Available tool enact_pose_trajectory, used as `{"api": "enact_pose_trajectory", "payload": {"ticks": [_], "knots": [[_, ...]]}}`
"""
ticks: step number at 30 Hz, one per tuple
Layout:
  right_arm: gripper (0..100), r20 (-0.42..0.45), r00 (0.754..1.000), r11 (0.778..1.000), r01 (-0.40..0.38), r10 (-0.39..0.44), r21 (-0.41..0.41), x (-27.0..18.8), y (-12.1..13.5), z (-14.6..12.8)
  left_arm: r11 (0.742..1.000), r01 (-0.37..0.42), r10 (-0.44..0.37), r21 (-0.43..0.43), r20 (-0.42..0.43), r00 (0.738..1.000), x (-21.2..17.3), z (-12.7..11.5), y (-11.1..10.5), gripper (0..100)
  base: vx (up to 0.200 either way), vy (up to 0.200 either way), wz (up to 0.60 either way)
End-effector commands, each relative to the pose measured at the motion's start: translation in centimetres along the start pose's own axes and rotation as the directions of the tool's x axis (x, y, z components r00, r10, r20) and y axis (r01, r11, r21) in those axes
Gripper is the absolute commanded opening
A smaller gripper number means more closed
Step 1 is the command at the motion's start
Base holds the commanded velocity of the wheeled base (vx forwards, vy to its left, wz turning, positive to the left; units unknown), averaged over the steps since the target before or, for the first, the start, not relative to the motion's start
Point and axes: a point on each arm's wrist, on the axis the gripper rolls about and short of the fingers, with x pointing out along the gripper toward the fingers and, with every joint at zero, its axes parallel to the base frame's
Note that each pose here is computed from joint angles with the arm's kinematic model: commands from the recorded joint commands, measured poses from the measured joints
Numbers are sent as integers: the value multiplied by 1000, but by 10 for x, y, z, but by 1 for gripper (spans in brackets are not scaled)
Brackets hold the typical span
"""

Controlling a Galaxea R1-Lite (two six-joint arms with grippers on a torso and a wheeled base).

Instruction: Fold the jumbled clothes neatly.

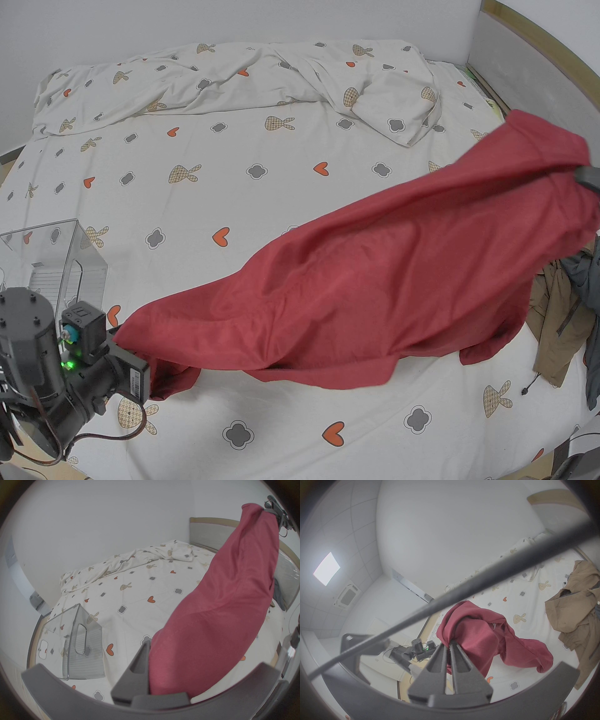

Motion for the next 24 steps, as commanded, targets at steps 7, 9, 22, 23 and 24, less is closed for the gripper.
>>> {"api": "enact_pose_trajectory", "payload": {"ticks": [7,9,22,23,24], "knots": [[0,-127,980,982,168,-156,88,206,-113,49,984,-165,151,-64,-183,971,84,-18,-10,0,0,0,0],[0,-120,980,981,172,-162,85,222,-121,54,982,-179,164,-65,-191,968,87,-19,-7,0,0,0,0],[100,-651,703,818,533,-287,216,310,-235,-47,982,-187,173,-33,-247,954,96,-31,-9,100,0,0,0],[100,-702,654,791,572,-282,215,307,-237,-55,982,-187,172,-42,-233,957,93,-28,-8,100,0,0,0],[100,-715,640,783,583,-281,215,306,-238,-57,981,-187,172,-45,-229,958,92,-27,-7,100,0,0,0]]}}
